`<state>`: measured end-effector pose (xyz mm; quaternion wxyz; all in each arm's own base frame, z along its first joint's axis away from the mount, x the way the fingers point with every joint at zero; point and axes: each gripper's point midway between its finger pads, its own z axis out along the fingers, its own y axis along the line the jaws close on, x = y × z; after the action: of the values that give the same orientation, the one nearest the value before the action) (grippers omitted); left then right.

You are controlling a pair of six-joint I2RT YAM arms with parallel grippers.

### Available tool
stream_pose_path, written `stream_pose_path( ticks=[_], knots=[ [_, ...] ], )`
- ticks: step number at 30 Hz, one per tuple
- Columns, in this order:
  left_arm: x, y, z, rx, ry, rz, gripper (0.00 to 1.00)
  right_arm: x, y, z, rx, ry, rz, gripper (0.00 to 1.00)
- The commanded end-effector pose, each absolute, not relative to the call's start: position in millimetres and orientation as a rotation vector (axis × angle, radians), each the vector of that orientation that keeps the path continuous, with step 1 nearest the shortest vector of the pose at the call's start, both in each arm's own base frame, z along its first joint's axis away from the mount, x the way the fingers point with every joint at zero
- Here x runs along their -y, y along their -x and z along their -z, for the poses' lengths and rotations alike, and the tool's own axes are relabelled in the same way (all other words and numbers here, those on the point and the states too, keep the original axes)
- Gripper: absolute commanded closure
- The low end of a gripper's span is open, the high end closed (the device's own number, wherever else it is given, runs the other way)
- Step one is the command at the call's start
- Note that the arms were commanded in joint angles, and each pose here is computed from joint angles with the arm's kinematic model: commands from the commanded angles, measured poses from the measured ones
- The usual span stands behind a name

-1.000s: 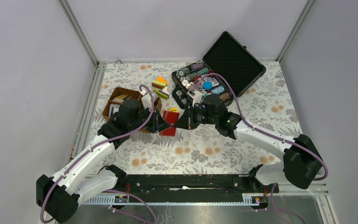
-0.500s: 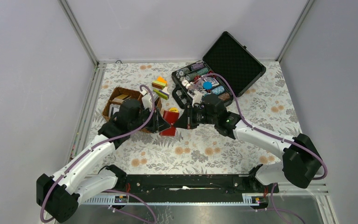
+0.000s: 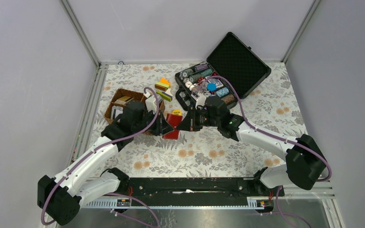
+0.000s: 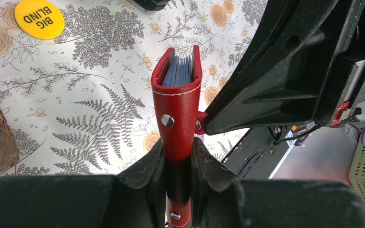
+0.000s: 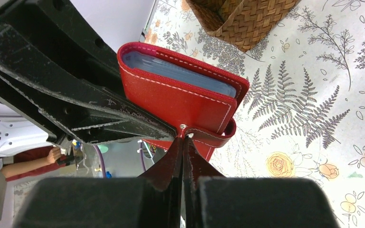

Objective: Put the credit cards into the card holder
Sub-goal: Close the card holder at the center of the board.

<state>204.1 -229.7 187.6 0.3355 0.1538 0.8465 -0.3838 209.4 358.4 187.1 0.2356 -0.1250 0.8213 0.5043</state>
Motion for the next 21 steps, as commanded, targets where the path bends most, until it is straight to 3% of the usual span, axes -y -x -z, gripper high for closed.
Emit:
stream_pose_path(
  ticks=[1,21],
  knots=[
    [252.0,-195.9,-230.1,-2.056,-0.512,1.131,1.00,-370.1,-231.0,-228.3,-2.105,0.274,-1.392,1.00],
    [253.7,-196.1,-227.4,-2.070,-0.515,1.136,1.00,-385.5,-217.9,-229.2,-2.105,0.350,-1.486,1.00]
  ],
)
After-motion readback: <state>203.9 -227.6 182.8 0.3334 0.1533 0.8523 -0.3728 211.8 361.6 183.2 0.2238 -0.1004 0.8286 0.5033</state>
